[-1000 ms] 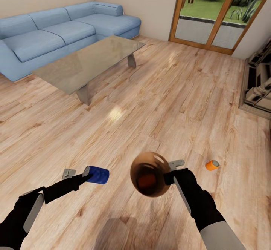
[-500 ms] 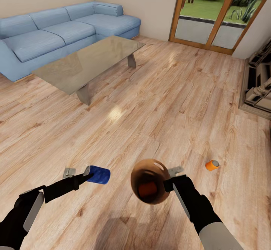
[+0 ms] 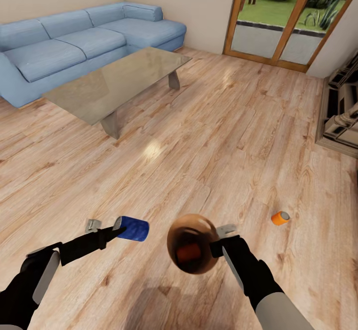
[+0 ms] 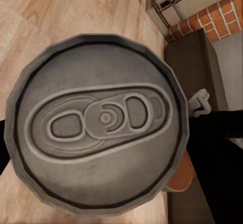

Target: Put the three can of soda from the living room inside the tash can in the kitchen.

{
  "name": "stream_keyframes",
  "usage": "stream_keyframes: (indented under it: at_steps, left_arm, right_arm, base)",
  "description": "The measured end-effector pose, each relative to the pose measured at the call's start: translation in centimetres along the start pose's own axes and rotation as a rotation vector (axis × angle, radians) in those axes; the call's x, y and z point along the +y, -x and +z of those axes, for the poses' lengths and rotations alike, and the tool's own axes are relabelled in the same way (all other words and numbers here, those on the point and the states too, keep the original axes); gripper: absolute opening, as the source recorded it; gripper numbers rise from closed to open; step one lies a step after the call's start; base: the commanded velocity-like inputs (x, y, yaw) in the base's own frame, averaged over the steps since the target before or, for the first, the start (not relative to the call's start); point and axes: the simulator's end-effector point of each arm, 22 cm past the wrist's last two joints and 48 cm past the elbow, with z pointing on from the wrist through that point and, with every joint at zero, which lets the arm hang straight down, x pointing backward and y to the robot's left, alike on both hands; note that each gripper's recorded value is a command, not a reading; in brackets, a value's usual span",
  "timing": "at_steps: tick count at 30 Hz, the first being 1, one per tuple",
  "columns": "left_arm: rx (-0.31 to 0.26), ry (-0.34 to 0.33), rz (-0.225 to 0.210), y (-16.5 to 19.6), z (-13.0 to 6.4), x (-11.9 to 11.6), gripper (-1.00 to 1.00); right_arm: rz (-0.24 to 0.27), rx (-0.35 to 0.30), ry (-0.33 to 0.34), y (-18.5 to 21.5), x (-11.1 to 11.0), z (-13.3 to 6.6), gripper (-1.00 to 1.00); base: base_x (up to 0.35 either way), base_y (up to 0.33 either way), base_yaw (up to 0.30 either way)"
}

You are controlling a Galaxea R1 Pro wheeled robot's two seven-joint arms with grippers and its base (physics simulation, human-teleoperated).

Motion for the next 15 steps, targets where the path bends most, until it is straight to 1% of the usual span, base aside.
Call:
stream_keyframes:
  at_steps: [2,5,6,9,12,15]
  left_arm:
    - [-0.003,-0.007,-0.005,-0.1,0.3,-0.3,-1.0]
    - [-0.006,-0.015,-0.01,-0.2,0.7,-0.6,-1.0]
    - [-0.007,-0.016,-0.011,-0.3,0.8,-0.7,-1.0]
    - [-0.008,-0.021,-0.014,-0.3,1.0,-0.9,-1.0]
    - [-0.012,-0.031,-0.021,-0.5,1.5,-1.3,-1.0]
    - [-0.016,-0.039,-0.026,-0.6,1.8,-1.6,-1.0]
  right_arm:
    - [0.006,0.0,-0.001,0.0,0.1,0.0,-1.0]
    - [-0.006,0.0,-0.039,0.1,-0.4,0.0,-1.0]
    - [-0.006,0.0,-0.043,0.1,-0.4,0.0,-1.0]
    - [0.006,-0.001,-0.037,0.1,-0.1,-0.1,-1.0]
    - [-0.001,0.0,-0.048,0.1,-0.3,-0.1,-1.0]
    - [0.002,0.008,-0.043,-0.2,-0.1,0.1,-1.0]
  base:
    - [0.0,0.0,0.0]
    - [0.0,0.0,0.0]
    - [0.0,0.0,0.0]
    - [0.0,0.0,0.0]
    - [0.0,0.0,0.0]
    - [0.0,0.0,0.0]
